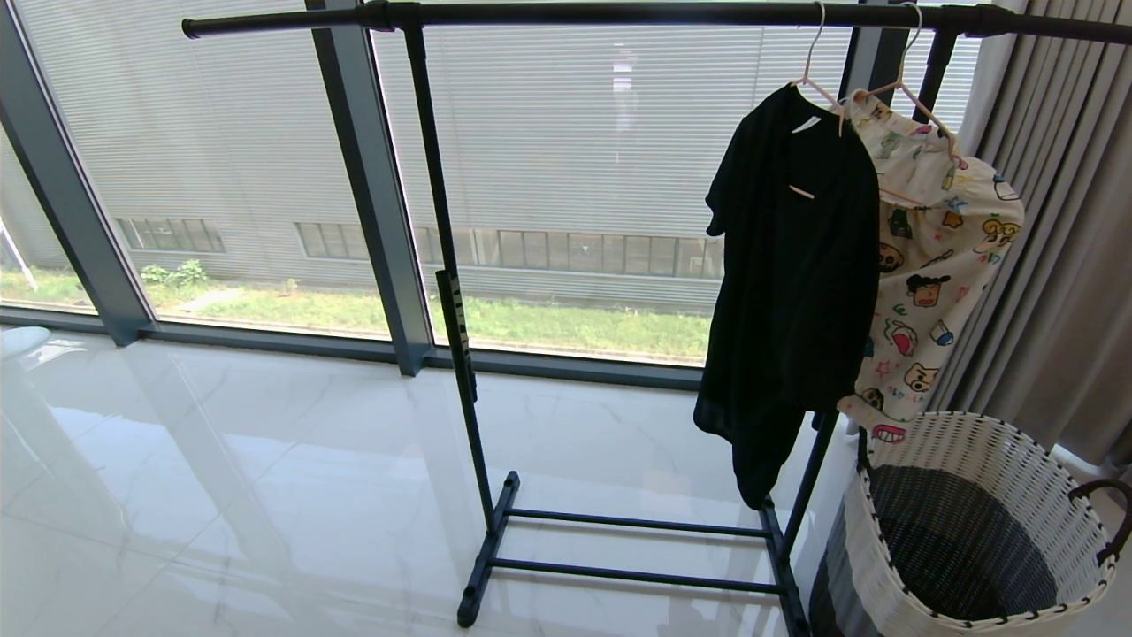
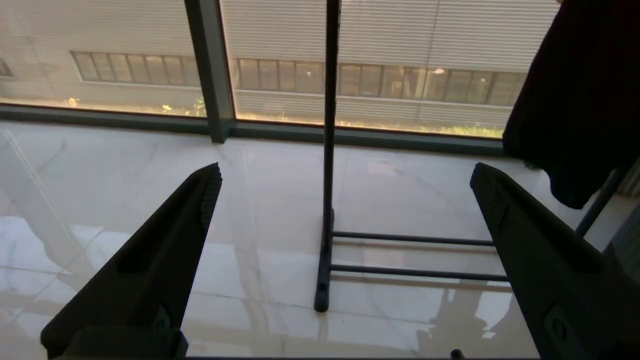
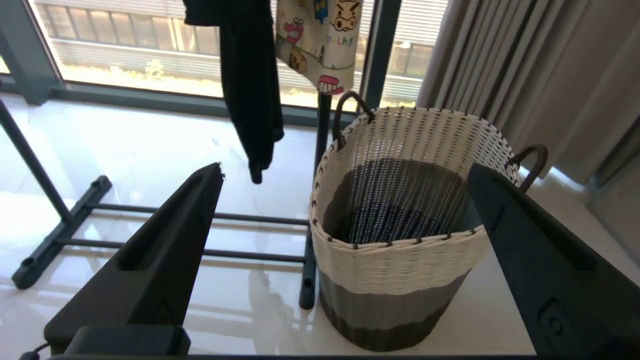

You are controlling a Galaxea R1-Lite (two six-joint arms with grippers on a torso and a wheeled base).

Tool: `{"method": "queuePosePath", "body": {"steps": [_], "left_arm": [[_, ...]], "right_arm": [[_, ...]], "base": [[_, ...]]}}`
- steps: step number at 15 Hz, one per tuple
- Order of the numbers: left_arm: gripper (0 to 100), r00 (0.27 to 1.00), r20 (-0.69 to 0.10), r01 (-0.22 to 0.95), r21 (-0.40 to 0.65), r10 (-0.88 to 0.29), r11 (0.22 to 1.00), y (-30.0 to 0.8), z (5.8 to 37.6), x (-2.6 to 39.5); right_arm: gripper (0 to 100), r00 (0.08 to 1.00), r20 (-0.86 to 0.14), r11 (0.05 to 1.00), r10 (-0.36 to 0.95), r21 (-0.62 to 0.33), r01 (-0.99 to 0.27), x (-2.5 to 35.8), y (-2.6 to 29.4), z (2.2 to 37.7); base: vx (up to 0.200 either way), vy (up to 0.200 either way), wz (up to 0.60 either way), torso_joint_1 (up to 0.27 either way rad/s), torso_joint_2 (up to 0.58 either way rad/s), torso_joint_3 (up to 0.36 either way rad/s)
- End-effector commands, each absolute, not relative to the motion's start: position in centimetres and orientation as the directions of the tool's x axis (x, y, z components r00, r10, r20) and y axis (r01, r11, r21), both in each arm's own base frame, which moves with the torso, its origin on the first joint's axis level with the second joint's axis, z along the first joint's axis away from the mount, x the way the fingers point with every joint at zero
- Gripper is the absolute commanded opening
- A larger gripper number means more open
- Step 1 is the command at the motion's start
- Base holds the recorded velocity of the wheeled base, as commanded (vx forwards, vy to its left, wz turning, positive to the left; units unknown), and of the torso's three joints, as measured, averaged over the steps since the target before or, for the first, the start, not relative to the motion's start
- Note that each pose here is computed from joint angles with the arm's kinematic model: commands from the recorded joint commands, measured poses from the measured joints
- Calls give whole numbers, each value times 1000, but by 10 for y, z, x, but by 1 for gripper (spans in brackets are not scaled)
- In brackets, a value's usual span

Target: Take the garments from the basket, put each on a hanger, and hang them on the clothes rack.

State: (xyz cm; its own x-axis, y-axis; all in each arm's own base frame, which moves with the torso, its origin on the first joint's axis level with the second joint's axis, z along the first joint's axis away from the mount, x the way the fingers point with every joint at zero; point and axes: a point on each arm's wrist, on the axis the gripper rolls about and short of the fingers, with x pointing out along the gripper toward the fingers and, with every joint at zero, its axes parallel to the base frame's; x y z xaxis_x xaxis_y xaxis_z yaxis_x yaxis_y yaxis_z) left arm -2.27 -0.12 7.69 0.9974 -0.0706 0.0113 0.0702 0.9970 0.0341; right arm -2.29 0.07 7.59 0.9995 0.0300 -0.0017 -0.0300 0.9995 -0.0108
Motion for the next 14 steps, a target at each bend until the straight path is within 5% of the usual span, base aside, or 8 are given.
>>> {"method": "queuePosePath", "body": {"steps": [1, 14], "left_arm": [[100, 997, 12, 70, 34, -71, 997, -1, 77, -23], [100, 997, 12, 70, 34, -71, 997, -1, 77, -23]], "right_arm": [[100, 1000, -5, 1000, 29, -12, -29, -23, 1, 75], [100, 1000, -3, 1000, 29, -12, -29, -23, 1, 76]], "base": [[0, 0, 0, 0, 0, 0], [0, 0, 0, 0, 0, 0]]}}
